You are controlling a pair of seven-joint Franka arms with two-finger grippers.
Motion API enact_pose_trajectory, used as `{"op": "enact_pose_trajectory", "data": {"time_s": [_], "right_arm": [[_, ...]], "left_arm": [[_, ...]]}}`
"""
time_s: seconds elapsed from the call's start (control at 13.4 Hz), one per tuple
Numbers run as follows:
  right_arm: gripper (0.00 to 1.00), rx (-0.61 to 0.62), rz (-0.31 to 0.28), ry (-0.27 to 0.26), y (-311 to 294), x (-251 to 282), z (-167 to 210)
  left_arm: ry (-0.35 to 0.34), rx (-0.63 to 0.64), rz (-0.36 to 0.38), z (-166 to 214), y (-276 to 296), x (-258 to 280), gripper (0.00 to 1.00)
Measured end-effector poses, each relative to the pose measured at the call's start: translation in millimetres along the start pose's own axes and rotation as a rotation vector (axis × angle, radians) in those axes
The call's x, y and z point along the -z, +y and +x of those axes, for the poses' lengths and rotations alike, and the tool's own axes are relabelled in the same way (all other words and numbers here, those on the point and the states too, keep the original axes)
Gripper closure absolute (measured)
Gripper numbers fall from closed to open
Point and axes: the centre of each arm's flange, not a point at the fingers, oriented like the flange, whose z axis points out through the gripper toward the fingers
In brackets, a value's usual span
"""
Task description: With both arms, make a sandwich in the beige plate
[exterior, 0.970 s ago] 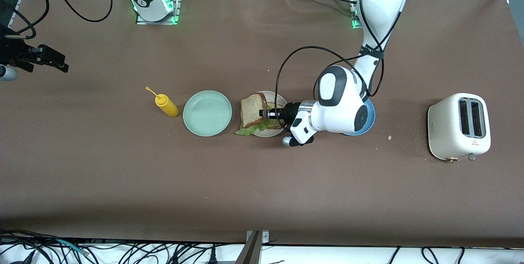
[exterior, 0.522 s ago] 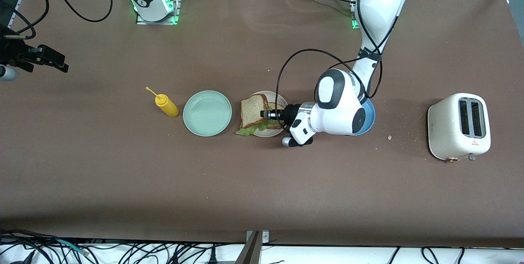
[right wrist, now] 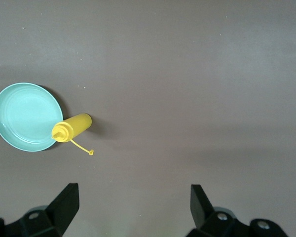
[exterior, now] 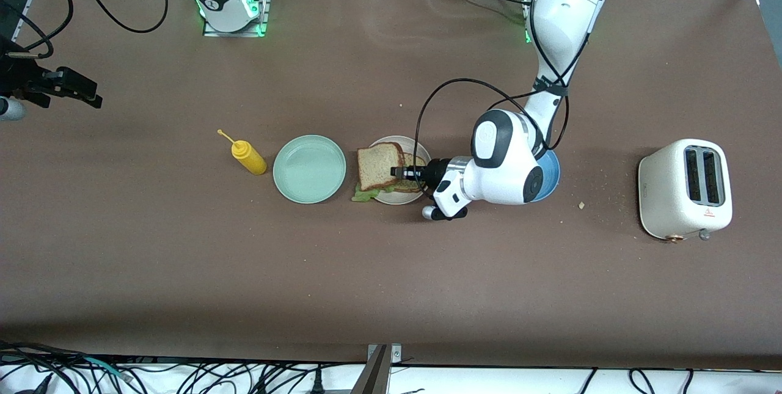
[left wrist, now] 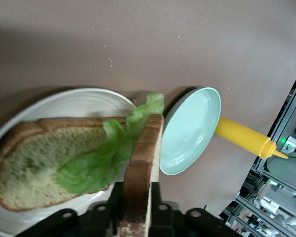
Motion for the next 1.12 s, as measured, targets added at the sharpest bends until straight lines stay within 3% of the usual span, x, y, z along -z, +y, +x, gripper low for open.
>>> {"op": "enact_pose_trajectory", "data": {"time_s": [0.45, 0.97, 1.12], "right_arm": [[0.0, 0.001, 0.001, -0.005, 0, 0, -1], [0.0, 0.002, 0.002, -0.008, -1, -1, -1], [0.0, 0.002, 0.002, -0.008, -1, -1, -1]], "left_arm": [[0.027, -0.001, 0.004, 13, -21, 18, 0.04], [0.083, 0.037, -0.004, 32, -48, 57, 0.01], [0.113, 0.039, 0.031, 40, -62, 79, 0.01]]}}
